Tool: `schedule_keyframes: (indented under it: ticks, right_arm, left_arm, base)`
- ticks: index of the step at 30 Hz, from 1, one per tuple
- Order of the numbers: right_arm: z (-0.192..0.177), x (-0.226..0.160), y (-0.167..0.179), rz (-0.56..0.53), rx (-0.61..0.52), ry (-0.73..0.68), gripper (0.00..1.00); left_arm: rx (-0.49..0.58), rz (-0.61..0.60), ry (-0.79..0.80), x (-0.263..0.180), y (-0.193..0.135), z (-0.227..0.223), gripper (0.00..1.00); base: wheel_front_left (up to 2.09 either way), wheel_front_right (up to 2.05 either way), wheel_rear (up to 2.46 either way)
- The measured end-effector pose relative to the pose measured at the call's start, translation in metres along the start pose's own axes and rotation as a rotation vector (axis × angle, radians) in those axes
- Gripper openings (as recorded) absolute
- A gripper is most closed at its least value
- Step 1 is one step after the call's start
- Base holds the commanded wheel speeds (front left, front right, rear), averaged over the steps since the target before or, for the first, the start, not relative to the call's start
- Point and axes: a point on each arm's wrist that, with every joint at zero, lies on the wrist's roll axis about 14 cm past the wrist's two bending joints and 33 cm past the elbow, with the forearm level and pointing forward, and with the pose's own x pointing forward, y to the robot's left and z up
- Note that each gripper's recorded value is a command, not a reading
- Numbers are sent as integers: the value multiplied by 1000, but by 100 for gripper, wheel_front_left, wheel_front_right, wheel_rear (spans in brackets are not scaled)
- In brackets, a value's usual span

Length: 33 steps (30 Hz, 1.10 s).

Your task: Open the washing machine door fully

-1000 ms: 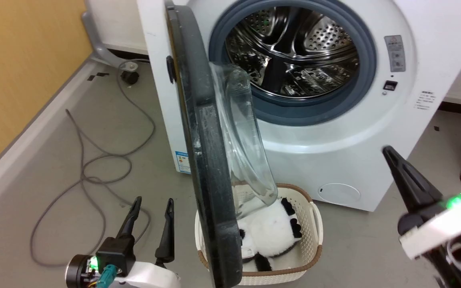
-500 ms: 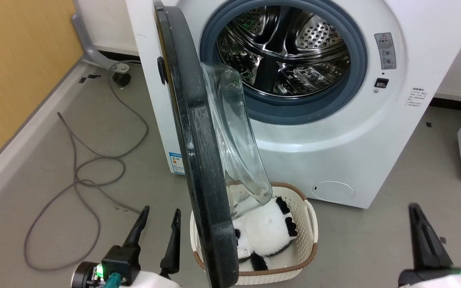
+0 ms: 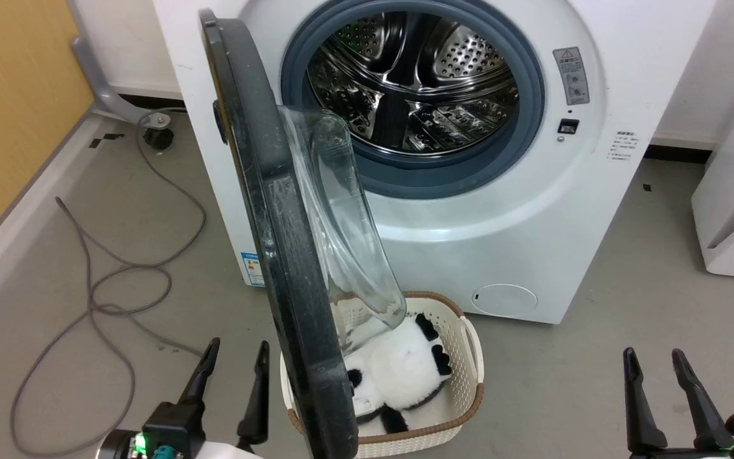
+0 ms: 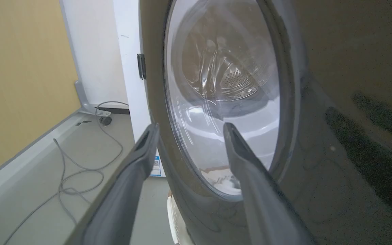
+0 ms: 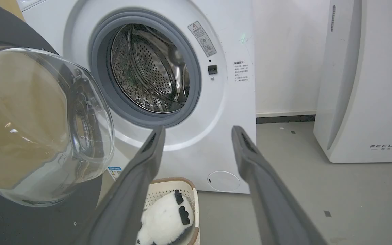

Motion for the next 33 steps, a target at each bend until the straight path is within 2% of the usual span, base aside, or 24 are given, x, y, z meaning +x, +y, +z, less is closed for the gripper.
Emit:
schedule_keyframes:
  ticks: [1, 8, 16, 20, 27, 33]
  right_arm:
    - [0, -1, -2, -6, 6, -1, 100]
    - [0, -2, -7, -26, 27, -5, 100]
    - [-3, -2, -7, -25, 31, 5, 100]
    - [-5, -2, -7, -27, 33, 10, 100]
    - [-5, -4, -6, -27, 36, 10, 100]
    - [-4, -5, -7, -30, 40, 6, 100]
  left_arm:
    - [4, 2, -6, 0, 1, 2, 0]
    - [-40, 27, -87, 2, 9, 27, 0]
    - [-80, 62, -338, 6, 24, 106, 0]
    - [-86, 54, -488, 7, 21, 153, 0]
    - [-83, -26, -688, -1, -3, 215, 0]
    - [-48, -131, -687, -2, -35, 216, 0]
  base:
    - [0, 0, 0]
    - [0, 0, 0]
    - [0, 0, 0]
    - [0, 0, 0]
    - [0, 0, 0]
    - [0, 0, 0]
